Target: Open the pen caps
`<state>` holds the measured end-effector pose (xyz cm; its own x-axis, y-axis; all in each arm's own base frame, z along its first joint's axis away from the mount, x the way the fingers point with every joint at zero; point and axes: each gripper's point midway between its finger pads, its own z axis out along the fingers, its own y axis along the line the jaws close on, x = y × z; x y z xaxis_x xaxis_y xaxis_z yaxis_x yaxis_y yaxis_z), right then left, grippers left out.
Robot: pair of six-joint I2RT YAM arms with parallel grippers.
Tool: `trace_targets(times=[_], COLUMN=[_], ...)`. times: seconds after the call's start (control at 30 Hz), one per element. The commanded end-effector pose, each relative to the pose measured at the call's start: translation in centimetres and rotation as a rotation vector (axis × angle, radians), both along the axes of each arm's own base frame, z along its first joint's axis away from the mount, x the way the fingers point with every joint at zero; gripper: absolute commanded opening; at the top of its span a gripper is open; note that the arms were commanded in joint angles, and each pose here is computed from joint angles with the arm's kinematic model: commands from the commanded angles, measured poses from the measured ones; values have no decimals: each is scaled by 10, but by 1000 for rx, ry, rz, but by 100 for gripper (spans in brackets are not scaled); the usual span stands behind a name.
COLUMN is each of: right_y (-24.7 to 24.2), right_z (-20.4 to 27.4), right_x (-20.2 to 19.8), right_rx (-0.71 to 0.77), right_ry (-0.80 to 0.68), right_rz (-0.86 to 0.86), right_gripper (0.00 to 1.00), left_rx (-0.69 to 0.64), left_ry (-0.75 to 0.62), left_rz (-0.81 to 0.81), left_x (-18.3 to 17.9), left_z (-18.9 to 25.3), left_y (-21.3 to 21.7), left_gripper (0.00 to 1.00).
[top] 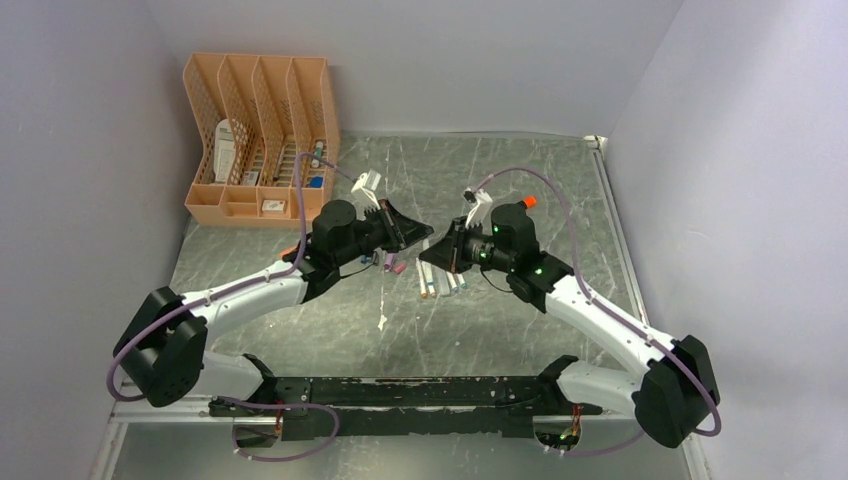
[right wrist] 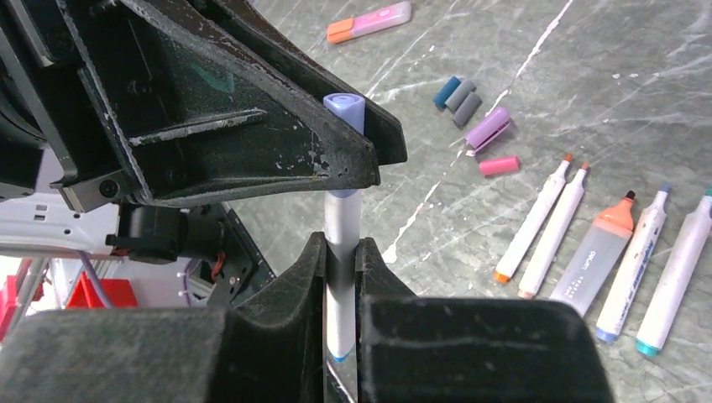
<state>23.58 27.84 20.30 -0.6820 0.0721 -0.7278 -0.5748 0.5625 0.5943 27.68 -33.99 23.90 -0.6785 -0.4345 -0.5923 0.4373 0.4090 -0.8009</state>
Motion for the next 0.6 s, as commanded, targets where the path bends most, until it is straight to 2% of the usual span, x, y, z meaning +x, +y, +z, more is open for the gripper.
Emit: trace_targets(times=[0.0,0.17,0.27,0.33,0.4,0.57], right_y=[2,0,-8,-15,-26,-65], right_z=[-22,-44,-47,-50,-58,-75], right_x=[-42,-87,-100,-98,-85,-14], right_rx=[-13,-20,-13,-38,-136,-425], right_ry=[77,152,171,166,149,107], right_rz=[83,103,89,56,-9,-196], right_gripper=[0,0,0,0,0,0], left_rx=[-21,-1,24,67,123,235], left_ry=[-148,-202,-216,-209,-175,-42], left_rz=[93,219,265,273,266,235], left_x=[40,107,134,137,131,92], left_z=[49,73,81,78,67,20], left_y=[9,49,71,79,83,99], left_gripper=[7,7,7,7,7,7])
